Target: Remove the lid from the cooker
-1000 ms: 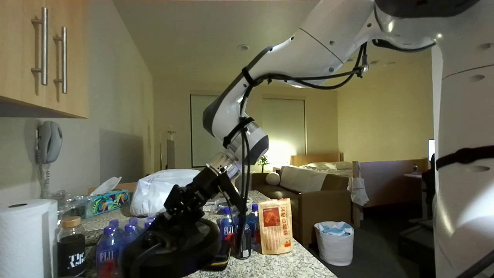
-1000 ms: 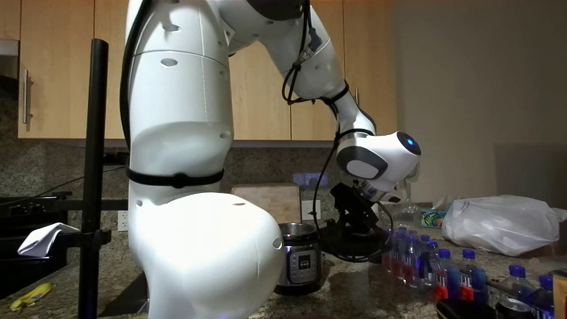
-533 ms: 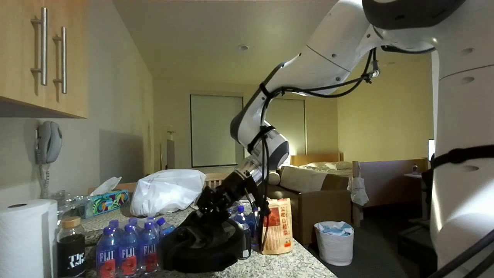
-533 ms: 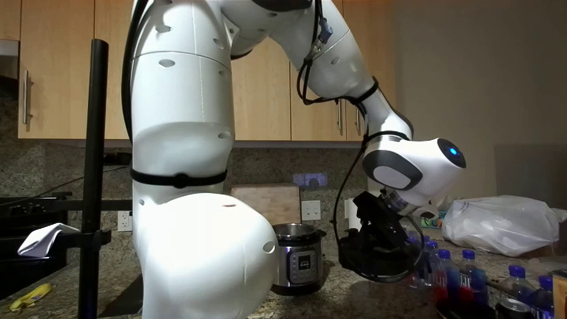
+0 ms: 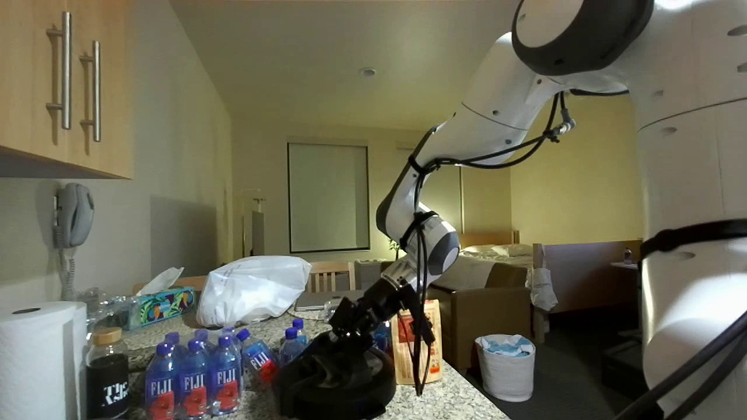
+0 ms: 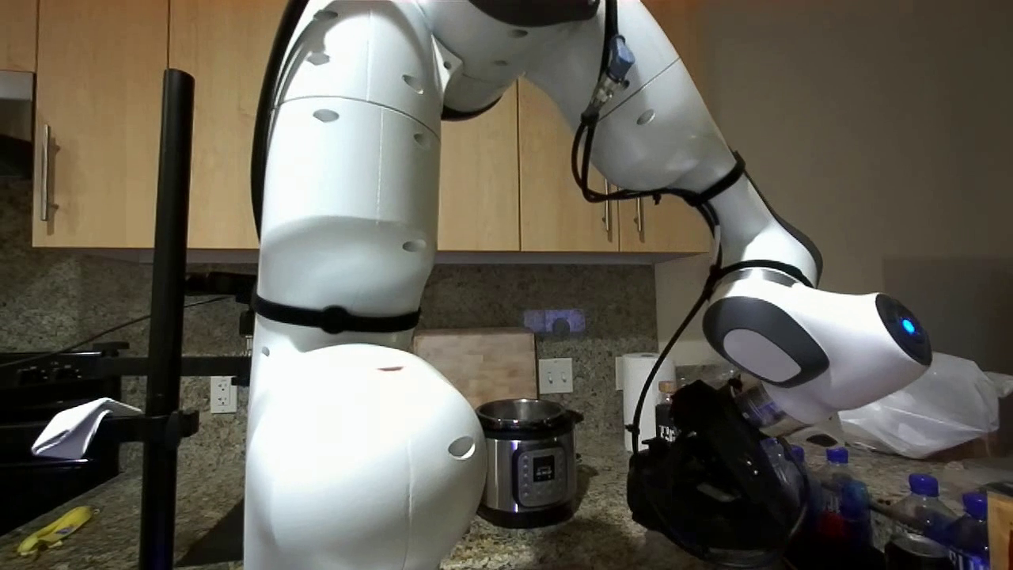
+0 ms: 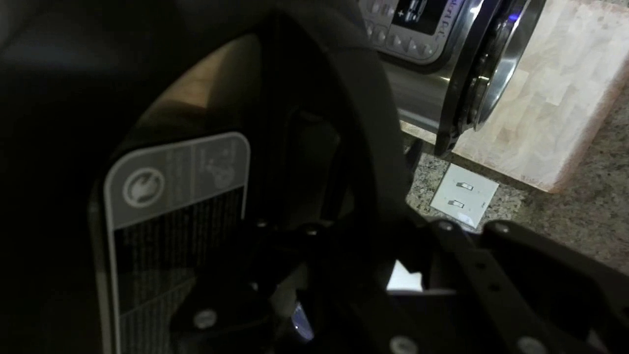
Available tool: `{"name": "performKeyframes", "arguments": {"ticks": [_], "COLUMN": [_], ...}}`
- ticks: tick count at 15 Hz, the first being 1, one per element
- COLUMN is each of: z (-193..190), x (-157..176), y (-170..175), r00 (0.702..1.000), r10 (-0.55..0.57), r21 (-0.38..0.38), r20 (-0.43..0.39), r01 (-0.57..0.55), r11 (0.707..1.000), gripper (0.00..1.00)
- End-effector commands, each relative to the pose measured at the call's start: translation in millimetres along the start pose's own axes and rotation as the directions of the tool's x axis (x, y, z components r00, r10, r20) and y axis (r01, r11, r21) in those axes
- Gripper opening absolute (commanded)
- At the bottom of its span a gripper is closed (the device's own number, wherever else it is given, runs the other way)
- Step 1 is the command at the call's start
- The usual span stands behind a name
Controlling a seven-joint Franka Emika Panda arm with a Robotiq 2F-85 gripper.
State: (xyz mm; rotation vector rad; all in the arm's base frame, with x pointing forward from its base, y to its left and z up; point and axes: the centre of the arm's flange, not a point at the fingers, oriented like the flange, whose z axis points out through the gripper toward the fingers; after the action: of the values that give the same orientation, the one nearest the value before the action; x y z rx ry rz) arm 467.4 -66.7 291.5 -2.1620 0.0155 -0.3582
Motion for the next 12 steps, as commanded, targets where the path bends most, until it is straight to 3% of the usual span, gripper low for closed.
{"name": "performKeyframes", "arguments": {"ticks": [1, 12], "z": [-7.0, 7.3], "x": [-3.4, -39.3], "y": [22.2, 97.6], "r00": [1.0, 0.988], "r10": [0.004, 0.153], "r21": [0.027, -0.1], "r20": [0.002, -0.001], "r01": [-0.004, -0.152], "r11": [1.0, 0.983], "gripper": [0.01, 0.01]}}
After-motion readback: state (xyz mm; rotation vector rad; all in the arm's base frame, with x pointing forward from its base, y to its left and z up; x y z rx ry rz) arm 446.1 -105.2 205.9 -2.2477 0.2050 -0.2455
